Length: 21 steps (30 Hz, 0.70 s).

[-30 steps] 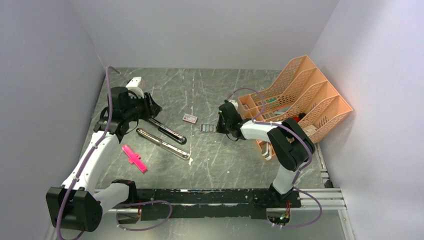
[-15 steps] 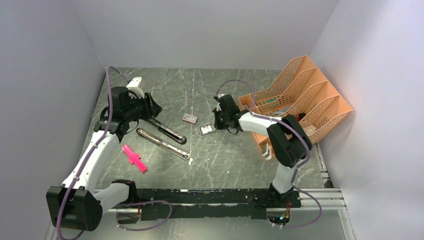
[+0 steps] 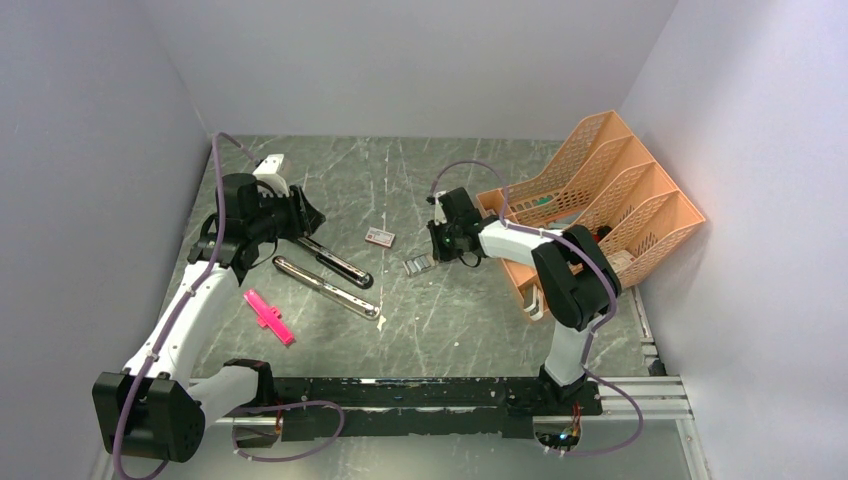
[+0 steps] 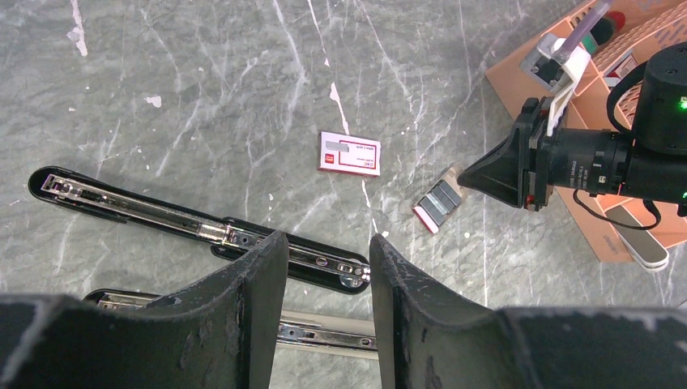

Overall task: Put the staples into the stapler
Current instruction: Adjust the staple box at the center of the board.

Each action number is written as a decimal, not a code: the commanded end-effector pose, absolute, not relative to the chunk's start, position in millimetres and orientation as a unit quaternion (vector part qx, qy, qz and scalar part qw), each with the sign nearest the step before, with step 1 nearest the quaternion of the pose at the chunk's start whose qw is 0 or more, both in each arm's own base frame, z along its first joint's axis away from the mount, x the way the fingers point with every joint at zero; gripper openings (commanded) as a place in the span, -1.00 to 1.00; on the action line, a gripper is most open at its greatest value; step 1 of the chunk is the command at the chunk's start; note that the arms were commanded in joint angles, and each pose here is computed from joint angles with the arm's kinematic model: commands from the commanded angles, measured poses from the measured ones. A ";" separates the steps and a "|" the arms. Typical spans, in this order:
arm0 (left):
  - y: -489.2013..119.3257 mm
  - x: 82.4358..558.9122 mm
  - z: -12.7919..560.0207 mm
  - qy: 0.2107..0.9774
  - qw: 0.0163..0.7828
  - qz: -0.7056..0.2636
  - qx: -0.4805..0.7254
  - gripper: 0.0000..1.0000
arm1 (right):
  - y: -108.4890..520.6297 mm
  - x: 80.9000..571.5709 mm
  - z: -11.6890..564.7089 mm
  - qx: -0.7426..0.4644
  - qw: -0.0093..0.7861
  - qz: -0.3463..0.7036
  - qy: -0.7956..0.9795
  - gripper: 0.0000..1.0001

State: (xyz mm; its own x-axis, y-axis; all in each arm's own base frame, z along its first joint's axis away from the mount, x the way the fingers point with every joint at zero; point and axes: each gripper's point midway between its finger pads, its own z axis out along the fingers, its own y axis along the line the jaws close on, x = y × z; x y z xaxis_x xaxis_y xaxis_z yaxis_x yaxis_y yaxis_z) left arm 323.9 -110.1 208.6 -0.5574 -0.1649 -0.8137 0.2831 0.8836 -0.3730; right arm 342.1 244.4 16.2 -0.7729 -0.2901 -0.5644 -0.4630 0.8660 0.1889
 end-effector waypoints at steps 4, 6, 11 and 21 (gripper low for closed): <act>-108.8 325.7 210.3 0.845 0.475 -0.243 0.038 -0.06 | 235.7 348.1 23.2 -0.201 0.283 0.141 0.927 -0.50; -109.0 325.9 210.1 0.845 0.475 -0.244 0.039 -0.06 | 234.7 350.5 30.0 -0.197 0.295 0.139 0.925 -0.43; -108.9 325.8 210.0 0.845 0.475 -0.243 0.039 -0.06 | 227.7 360.1 56.1 -0.178 0.339 0.125 0.915 -0.38; -109.4 326.1 208.2 0.846 0.473 -0.245 0.039 -0.06 | 225.7 357.2 85.1 -0.166 0.391 0.126 0.897 -0.24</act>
State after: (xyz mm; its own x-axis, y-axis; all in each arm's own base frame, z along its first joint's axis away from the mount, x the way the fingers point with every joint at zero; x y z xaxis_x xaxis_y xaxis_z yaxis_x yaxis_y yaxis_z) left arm 323.5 -110.1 207.6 -0.5593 -0.1647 -0.8125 0.2825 0.8835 -0.3736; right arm 354.1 221.2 77.0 -0.6583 -0.2013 -0.7254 -0.3953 0.9125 0.1055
